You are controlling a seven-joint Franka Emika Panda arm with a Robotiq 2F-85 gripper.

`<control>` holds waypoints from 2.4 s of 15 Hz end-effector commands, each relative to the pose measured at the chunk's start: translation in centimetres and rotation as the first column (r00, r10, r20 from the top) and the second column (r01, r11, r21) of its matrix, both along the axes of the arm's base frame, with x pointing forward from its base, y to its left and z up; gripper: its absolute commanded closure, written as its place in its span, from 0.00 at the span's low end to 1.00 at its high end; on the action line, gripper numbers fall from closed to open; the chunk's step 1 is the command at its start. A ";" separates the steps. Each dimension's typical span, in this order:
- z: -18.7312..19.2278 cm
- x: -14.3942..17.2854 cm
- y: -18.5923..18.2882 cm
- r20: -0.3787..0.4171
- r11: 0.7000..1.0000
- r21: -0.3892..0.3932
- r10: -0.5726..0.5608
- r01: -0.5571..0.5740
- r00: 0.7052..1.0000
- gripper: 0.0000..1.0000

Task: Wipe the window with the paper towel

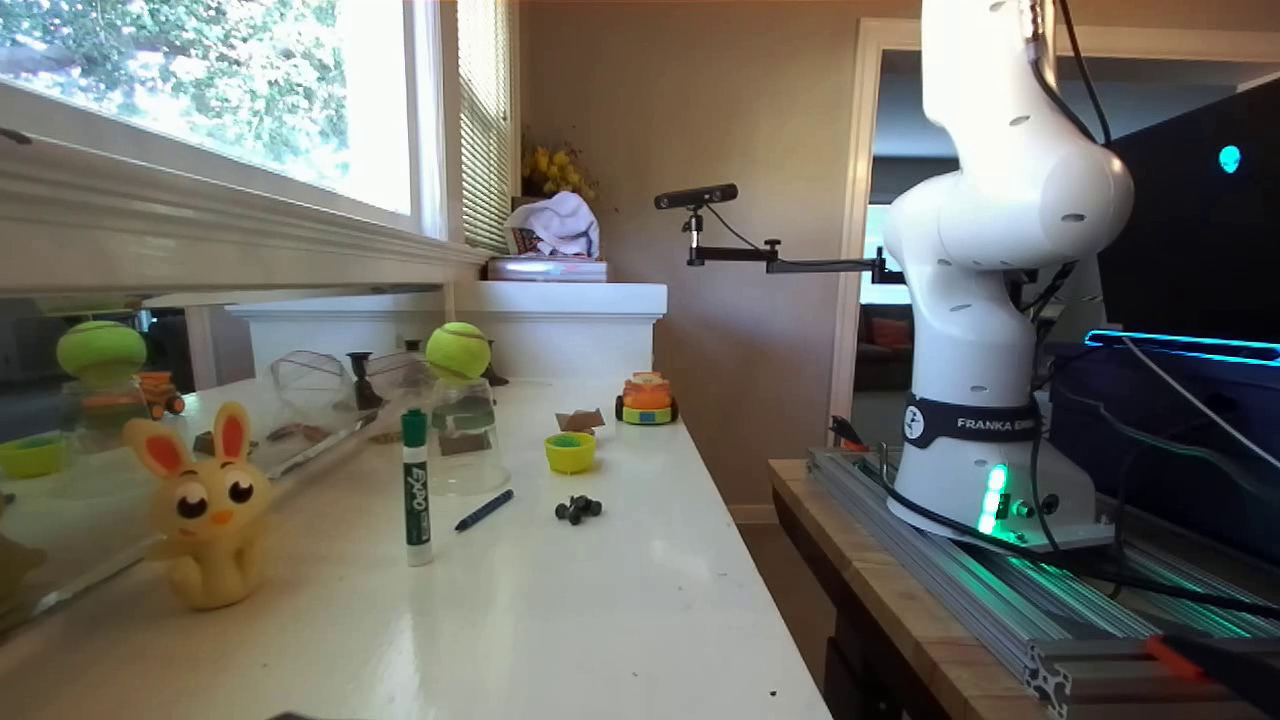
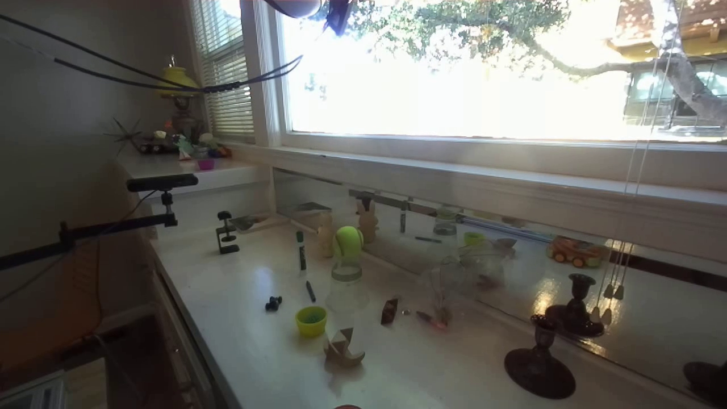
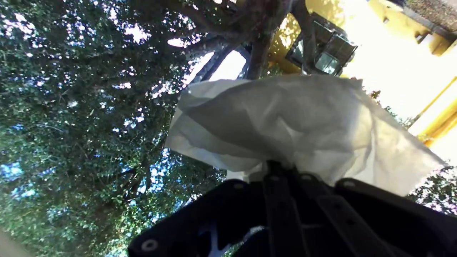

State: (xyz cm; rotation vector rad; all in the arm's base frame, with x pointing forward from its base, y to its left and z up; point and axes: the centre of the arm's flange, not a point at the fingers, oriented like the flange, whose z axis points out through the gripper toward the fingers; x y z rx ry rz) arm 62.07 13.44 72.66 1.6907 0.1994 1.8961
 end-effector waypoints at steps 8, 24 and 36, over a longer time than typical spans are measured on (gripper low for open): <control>-3.8 -2.8 2.1 -0.257 0.993 0.107 -0.021 0.050 0.966 0.99; -16.7 -15.0 8.3 -0.888 0.990 0.132 0.096 0.049 0.449 0.99; -26.7 -14.1 15.0 -0.899 0.910 0.415 0.406 0.017 0.165 0.99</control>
